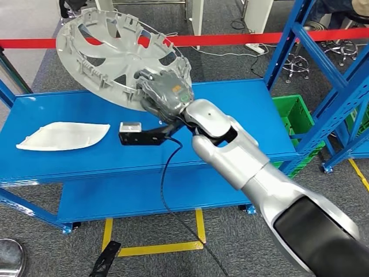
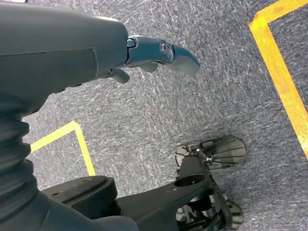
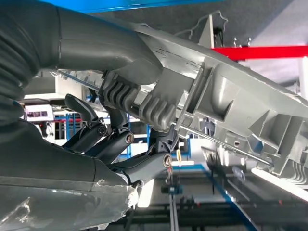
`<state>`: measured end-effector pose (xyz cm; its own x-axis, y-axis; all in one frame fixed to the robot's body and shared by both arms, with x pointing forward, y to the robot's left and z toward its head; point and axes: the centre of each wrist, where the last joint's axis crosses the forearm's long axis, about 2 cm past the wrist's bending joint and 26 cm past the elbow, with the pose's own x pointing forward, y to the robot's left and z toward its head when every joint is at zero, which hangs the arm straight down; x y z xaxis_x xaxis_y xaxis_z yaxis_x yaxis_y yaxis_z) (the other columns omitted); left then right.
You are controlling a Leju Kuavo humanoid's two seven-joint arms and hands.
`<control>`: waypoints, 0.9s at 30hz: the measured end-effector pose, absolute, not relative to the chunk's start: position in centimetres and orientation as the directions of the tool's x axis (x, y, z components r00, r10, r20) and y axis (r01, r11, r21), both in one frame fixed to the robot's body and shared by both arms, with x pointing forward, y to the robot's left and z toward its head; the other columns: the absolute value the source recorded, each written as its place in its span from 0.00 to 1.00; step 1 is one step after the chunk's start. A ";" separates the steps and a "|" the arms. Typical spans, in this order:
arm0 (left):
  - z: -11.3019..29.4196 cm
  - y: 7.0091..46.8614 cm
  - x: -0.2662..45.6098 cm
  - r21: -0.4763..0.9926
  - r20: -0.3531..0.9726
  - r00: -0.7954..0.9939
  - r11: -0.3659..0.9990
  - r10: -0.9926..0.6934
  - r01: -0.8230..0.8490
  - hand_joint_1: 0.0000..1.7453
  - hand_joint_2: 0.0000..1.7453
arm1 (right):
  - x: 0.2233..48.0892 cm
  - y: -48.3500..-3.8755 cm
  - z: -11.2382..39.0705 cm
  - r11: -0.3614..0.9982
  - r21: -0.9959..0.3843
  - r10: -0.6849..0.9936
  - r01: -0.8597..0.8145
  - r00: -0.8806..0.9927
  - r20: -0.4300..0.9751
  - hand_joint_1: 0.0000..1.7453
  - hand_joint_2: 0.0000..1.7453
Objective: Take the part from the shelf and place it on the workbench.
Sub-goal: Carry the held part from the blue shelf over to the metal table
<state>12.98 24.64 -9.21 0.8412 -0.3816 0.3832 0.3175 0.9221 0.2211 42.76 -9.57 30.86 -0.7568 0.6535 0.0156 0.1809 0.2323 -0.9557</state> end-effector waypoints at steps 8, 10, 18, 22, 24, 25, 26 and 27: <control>-9.2 24.4 13.1 0.217 0.387 0.840 0.923 -0.381 0.319 0.00 1.00 | 42.0 -9.8 30.4 0.277 -0.934 0.650 0.225 -0.760 0.009 1.00 1.00; -9.2 24.4 13.0 0.216 0.387 0.840 0.923 -0.381 0.319 0.00 1.00 | 42.0 -9.8 30.5 0.281 -0.932 0.649 0.229 -0.761 0.009 1.00 1.00; -9.1 24.4 13.2 0.217 0.389 0.838 0.922 -0.382 0.320 0.00 1.00 | 42.0 -10.0 30.3 0.283 -0.932 0.652 0.227 -0.758 0.014 1.00 1.00; -9.0 24.4 13.7 0.219 0.401 0.831 0.921 -0.385 0.321 0.00 1.00 | 42.1 -10.2 30.5 0.289 -0.930 0.657 0.229 -0.753 0.019 1.00 1.00; -9.0 24.3 13.7 0.217 0.402 0.830 0.921 -0.385 0.322 0.00 1.00 | 42.1 -10.3 30.4 0.290 -0.930 0.659 0.227 -0.752 0.021 1.00 1.00; -9.0 24.2 13.6 0.215 0.401 0.831 0.921 -0.385 0.323 0.00 1.00 | 42.1 -10.4 30.3 0.288 -0.931 0.660 0.225 -0.751 0.023 1.00 1.00; -9.0 24.2 13.5 0.213 0.399 0.832 0.922 -0.385 0.324 0.00 1.00 | 42.1 -10.5 30.1 0.287 -0.932 0.661 0.222 -0.750 0.024 1.00 1.00; -9.0 24.1 13.4 0.211 0.398 0.833 0.922 -0.385 0.325 0.00 1.00 | 42.1 -10.6 30.0 0.285 -0.933 0.662 0.221 -0.749 0.025 1.00 1.00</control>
